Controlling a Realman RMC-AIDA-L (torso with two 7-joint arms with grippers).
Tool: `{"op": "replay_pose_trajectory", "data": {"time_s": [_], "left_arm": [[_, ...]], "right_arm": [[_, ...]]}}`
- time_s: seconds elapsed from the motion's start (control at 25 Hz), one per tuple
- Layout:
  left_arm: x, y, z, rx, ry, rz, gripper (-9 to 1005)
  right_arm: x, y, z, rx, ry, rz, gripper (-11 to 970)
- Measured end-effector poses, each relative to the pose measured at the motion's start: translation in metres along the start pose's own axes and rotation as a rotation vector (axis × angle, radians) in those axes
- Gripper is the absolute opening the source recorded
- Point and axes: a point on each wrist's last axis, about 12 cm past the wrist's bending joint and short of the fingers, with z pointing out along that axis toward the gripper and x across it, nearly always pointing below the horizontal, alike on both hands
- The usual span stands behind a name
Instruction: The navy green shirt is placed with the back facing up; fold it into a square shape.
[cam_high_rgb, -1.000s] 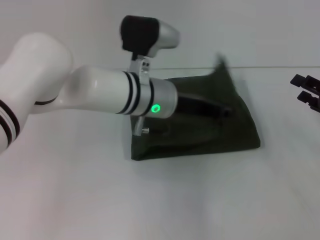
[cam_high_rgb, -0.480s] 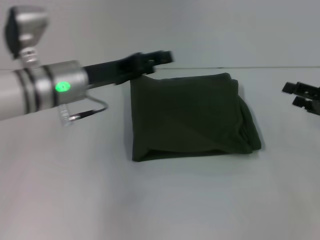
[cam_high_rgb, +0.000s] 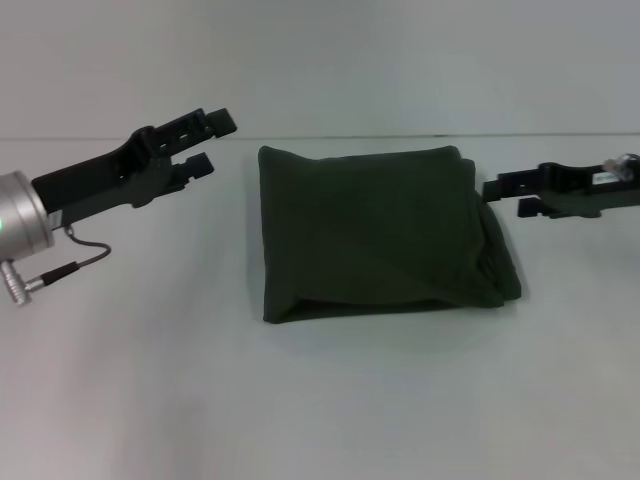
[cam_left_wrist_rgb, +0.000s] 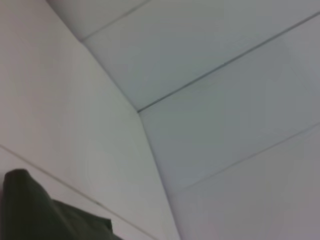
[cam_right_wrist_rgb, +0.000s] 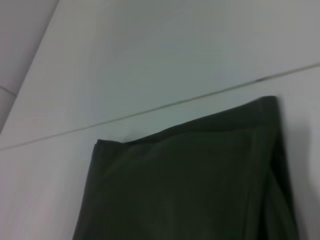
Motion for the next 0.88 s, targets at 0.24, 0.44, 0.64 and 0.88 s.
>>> {"op": "replay_pose_trajectory", "data": {"time_s": [0.24, 0.44, 0.64, 0.88], "left_arm": [[0.002, 0.002, -0.007, 0.012, -0.013, 0.009, 926], [0.003, 0.002, -0.007, 0.015, -0.014, 0.016, 926], [0.005, 0.004, -0.007, 0.012, -0.020, 0.009, 925], [0.005, 0.003, -0.003, 0.014, -0.021, 0.010, 925]], "right_arm": [[-0.008, 0.023, 0.025, 0.089, 0.057, -0.020, 760], [-0.002, 0.030, 0.042, 0.108, 0.068, -0.010, 760], [0.004, 0.032, 0.049, 0.136, 0.094, -0.026, 760], [0.004, 0.029, 0.048, 0.159, 0.076, -0.020, 760]]}}
